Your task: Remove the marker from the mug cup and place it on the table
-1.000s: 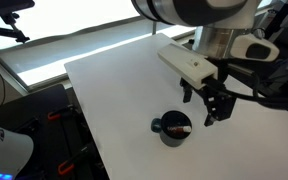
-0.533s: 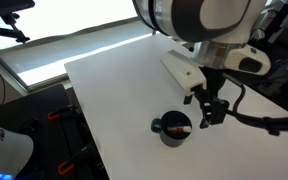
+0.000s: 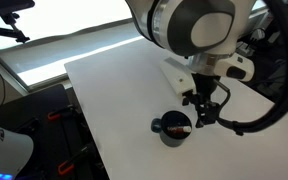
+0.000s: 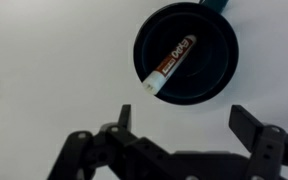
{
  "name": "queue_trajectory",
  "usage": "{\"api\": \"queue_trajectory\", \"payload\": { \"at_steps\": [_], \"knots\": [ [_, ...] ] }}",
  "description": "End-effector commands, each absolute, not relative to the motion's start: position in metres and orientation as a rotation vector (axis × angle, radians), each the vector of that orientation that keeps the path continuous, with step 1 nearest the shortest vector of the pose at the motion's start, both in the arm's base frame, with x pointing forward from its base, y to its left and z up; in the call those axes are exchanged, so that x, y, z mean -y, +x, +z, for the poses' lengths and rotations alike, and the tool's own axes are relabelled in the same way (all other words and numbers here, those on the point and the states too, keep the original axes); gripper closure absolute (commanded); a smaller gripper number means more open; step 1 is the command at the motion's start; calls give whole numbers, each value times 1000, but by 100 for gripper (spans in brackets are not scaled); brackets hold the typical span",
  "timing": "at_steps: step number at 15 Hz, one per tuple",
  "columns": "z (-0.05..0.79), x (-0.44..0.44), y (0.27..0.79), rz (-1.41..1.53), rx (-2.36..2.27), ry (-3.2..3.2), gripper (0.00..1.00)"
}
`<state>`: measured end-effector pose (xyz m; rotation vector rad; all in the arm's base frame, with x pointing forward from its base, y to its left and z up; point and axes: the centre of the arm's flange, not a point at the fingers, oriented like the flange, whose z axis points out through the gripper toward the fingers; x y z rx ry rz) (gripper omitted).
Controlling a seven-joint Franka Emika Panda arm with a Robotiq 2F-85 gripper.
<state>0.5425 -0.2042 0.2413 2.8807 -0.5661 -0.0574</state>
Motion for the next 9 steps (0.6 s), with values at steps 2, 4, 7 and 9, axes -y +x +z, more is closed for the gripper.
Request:
{"api": "queue_trajectory", "payload": {
  "at_steps": [2, 4, 7, 9],
  "knots": [
    [232, 198, 541, -22, 578, 2888, 0],
    [232, 197, 534, -7, 573, 2899, 0],
    [233, 192, 525, 49, 559, 2911, 0],
    [228, 188, 519, 88, 542, 2919, 0]
  ]
}}
